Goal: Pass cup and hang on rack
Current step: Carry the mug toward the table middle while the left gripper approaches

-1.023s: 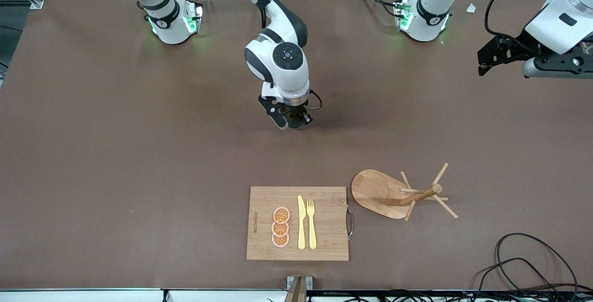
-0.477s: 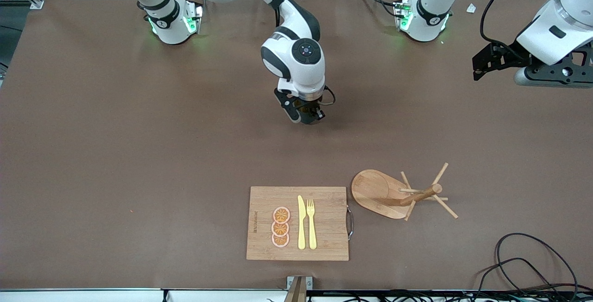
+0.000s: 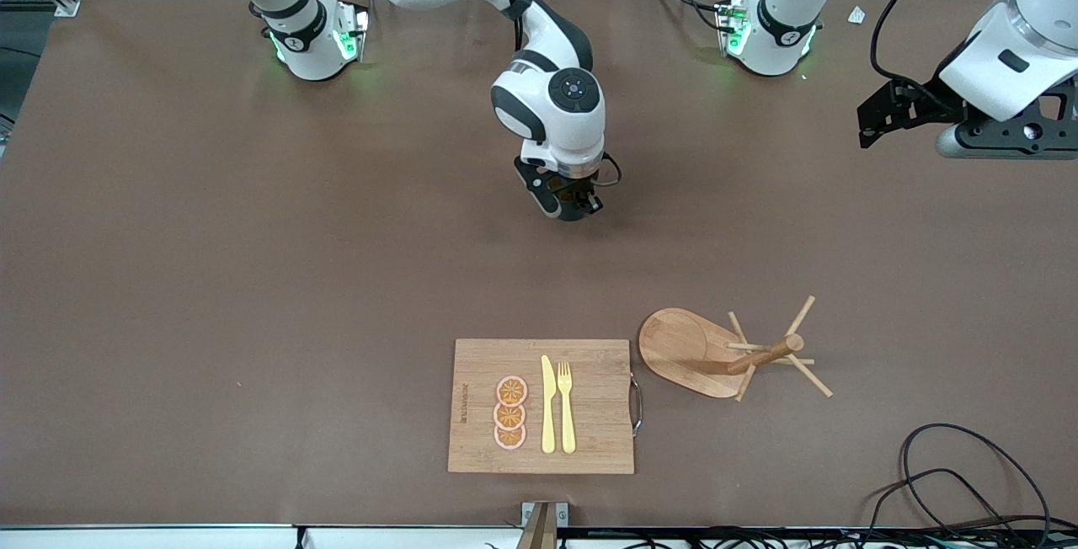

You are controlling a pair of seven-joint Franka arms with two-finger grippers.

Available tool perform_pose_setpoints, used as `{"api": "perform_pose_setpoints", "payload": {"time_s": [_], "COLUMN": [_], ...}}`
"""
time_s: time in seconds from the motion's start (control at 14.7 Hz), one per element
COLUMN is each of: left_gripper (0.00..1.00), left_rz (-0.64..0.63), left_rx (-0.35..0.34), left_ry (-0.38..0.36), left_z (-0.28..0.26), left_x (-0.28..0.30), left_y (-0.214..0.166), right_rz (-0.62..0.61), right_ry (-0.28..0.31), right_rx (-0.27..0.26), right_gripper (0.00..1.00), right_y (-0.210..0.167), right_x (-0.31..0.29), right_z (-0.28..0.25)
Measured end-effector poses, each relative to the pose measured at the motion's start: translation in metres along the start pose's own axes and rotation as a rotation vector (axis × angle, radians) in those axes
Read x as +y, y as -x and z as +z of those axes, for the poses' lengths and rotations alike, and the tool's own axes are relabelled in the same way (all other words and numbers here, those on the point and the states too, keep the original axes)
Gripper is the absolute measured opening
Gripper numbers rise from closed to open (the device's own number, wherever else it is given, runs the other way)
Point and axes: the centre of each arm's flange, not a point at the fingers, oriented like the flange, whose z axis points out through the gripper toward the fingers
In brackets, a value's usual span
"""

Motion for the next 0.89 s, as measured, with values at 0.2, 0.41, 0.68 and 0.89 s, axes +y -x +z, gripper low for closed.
{"api": "perform_pose_setpoints", "payload": {"time_s": [0.2, 0.41, 0.68, 0.89], "left_gripper": [1.00, 1.00, 1.00, 1.00], "left_rz": [-0.004, -0.001, -0.002, -0.025], "left_rx": [0.000, 0.001, 0.005, 0.008], "left_ry": [0.000, 0.000, -0.001, -0.003], "left_z": [0.000, 0.000, -0.002, -0.004], "left_x": [0.001, 0.004, 0.033, 0.063], "left_y": [0.000, 0.001, 0.006, 0.014], "right_rz": [-0.015, -0.060, -0.081, -0.096], "right_ry": [-0.006, -0.018, -0.037, -0.042], "right_rx": [0.017, 0.045, 0.041, 0.075], "right_gripper": [0.39, 0.67, 1.00, 1.00], "right_y": [0.000, 0.012, 0.029, 0.021], "right_x": [0.000, 0.005, 0.007, -0.001], "right_z": [0.002, 0.002, -0.006, -0.034]}}
